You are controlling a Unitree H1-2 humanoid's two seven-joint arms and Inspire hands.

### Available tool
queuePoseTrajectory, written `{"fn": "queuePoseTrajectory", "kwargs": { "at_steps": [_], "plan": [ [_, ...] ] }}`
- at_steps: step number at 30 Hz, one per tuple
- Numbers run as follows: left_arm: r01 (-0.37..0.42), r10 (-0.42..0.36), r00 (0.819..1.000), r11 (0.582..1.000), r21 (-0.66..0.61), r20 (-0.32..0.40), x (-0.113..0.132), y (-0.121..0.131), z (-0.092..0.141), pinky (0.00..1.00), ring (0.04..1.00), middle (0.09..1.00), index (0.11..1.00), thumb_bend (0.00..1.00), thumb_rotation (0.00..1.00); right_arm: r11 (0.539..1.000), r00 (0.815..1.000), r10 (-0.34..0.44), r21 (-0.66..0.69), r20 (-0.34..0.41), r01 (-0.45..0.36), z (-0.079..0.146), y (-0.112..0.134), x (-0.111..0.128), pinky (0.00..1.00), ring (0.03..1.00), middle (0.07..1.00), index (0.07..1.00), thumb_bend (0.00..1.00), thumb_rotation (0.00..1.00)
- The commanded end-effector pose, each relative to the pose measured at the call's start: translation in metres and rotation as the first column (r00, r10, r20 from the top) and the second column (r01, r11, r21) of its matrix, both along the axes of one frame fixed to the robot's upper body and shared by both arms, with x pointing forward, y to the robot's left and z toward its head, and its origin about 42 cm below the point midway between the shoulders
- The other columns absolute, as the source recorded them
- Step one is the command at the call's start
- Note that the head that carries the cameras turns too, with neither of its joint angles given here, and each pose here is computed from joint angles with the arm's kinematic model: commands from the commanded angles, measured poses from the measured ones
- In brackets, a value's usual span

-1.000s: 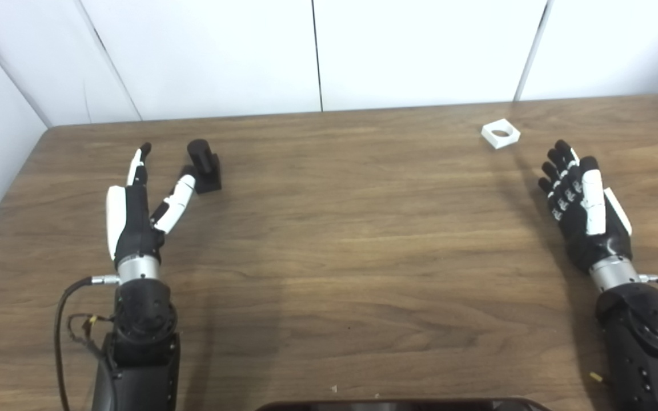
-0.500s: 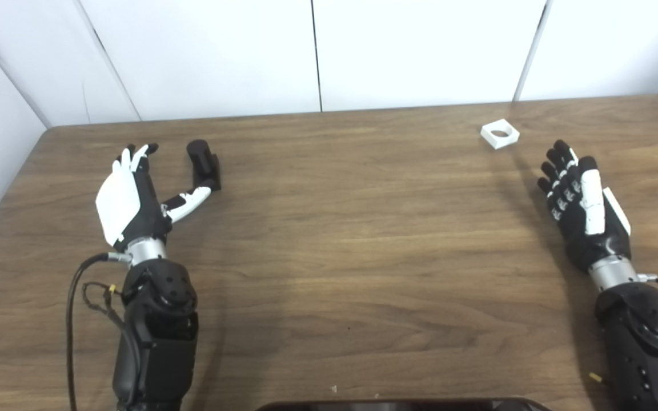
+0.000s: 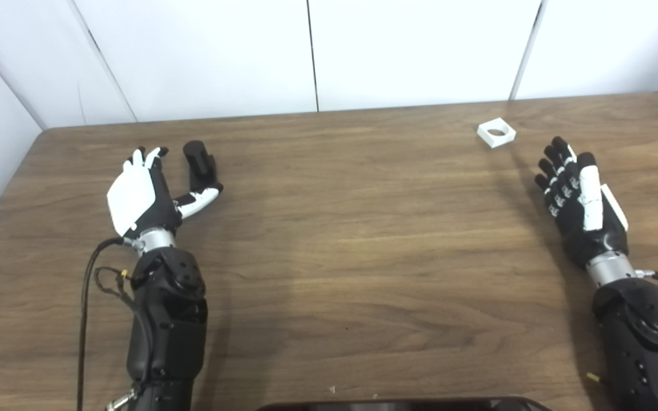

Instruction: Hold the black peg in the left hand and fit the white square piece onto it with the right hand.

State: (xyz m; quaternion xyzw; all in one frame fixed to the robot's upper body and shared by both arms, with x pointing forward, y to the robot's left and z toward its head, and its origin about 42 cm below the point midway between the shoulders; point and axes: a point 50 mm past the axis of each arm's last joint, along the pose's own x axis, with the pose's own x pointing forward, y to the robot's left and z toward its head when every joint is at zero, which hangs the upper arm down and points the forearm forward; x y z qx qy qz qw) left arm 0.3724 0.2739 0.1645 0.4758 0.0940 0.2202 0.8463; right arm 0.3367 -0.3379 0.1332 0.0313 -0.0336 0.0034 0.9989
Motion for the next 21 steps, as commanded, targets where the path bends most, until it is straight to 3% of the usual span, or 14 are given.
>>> {"fn": "queuePoseTrajectory", "kwargs": {
  "at_steps": [1,6,21],
  "plan": [
    [-0.001,-0.003,0.998,0.999,0.05,0.07,0.018,-0.004,0.027,0.94,1.0,0.996,0.851,0.8,0.42,1.0,1.0,0.005,0.014,0.007,-0.005,-0.006,0.003,-0.001,1.0,1.0,1.0,1.0,0.53,1.0],
    [0.009,-0.015,0.998,0.995,0.101,0.06,0.029,-0.007,0.029,1.0,1.0,0.995,0.836,0.79,0.46,1.0,1.0,0.006,0.019,0.005,-0.006,-0.007,0.003,-0.001,1.0,1.0,1.0,1.0,0.53,1.0],
    [0.024,-0.022,1.0,0.983,0.183,-0.014,0.051,-0.01,0.034,1.0,1.0,1.0,0.824,0.76,0.56,1.0,1.0,0.008,0.018,0.001,-0.008,-0.008,0.002,-0.003,1.0,1.0,1.0,1.0,0.56,1.0]
  ]
}}
